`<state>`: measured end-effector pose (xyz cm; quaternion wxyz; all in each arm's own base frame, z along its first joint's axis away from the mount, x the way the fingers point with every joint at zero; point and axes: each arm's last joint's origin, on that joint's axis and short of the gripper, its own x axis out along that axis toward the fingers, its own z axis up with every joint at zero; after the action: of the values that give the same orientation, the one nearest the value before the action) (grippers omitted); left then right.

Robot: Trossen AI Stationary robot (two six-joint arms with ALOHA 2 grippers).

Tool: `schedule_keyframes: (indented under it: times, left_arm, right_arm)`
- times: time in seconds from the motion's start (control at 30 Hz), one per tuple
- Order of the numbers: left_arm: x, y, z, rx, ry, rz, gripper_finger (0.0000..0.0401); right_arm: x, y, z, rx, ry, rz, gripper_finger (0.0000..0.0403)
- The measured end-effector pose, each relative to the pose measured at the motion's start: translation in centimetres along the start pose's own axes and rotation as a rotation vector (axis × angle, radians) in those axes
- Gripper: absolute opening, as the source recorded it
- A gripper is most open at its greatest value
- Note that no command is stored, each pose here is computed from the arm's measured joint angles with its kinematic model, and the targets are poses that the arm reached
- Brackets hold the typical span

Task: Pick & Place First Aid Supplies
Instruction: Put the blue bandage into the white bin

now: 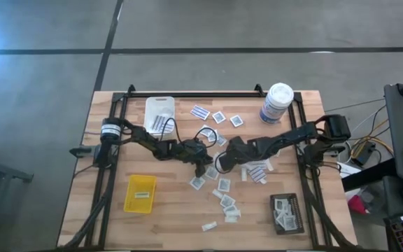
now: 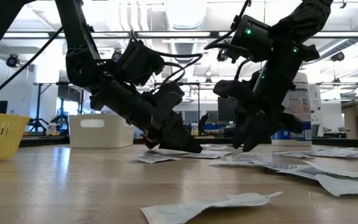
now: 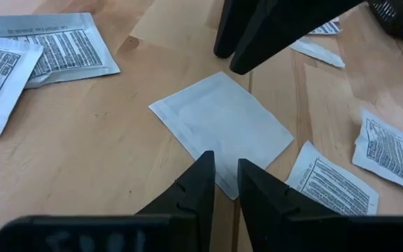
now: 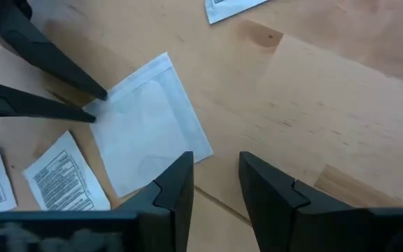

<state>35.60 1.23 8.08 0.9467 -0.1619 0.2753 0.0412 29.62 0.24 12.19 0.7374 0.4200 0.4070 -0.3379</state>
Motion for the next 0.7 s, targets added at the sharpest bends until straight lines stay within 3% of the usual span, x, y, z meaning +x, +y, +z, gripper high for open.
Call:
schedule_keyframes:
  times: [0.3, 0.7]
  left_arm:
    - [-0.1, -0.3, 0.0, 0.017, -0.013, -0.01, 0.0077]
    - [-0.6, -1.2, 0.8, 0.138, -0.059, -0.042, 0.0059]
  right_arm:
    - [0.2, -0.2, 0.7, -0.005, 0.067, 0.041, 0.0116]
    - [0.2, -0.3, 0.7, -0.038, 0.062, 0.04, 0.0116]
